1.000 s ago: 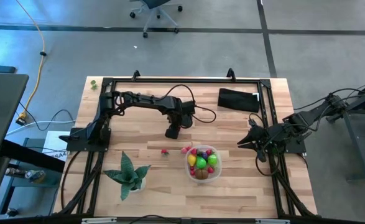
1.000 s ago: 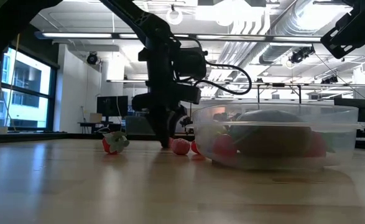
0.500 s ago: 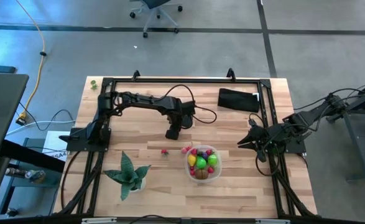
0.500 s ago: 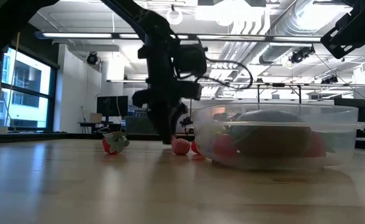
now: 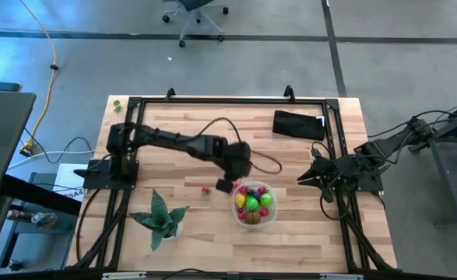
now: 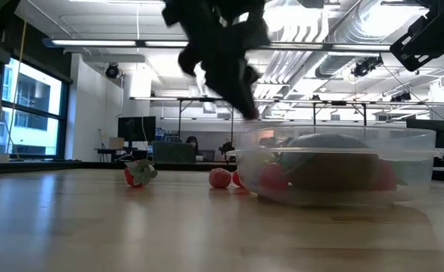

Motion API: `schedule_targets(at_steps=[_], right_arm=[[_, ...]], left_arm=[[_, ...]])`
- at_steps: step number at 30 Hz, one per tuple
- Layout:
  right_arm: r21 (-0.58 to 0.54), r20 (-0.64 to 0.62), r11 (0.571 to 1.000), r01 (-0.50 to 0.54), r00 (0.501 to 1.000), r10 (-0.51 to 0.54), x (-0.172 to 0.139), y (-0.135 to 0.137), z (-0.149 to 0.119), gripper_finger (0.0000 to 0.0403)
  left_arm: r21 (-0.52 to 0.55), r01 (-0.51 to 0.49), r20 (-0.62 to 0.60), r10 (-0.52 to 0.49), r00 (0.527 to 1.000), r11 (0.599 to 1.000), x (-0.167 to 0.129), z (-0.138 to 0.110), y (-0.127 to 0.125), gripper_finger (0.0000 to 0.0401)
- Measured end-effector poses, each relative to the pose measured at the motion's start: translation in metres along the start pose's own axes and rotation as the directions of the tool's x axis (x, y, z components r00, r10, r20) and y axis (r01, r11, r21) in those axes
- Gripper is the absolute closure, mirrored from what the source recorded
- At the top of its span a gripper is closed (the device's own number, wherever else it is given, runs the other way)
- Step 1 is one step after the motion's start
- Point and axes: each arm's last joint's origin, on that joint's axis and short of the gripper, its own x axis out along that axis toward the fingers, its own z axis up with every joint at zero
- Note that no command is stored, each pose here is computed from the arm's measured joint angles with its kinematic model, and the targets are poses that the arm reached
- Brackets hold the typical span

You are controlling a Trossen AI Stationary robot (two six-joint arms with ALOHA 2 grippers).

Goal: Pick and placing Produce into tupperware
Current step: Put the top apricot into the transparent bin, then put the apricot into the transparent bin

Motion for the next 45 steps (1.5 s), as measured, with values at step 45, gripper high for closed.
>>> schedule_targets(at_steps=[45], right_arm=[[-0.002,-0.007,1.000,0.002,1.000,-0.002,0.000,0.000,-0.001,0.0352]], left_arm=[[0.132,-0.068,-0.332,0.109,0.937,0.989,-0.010,0.008,-0.067,0.0210]])
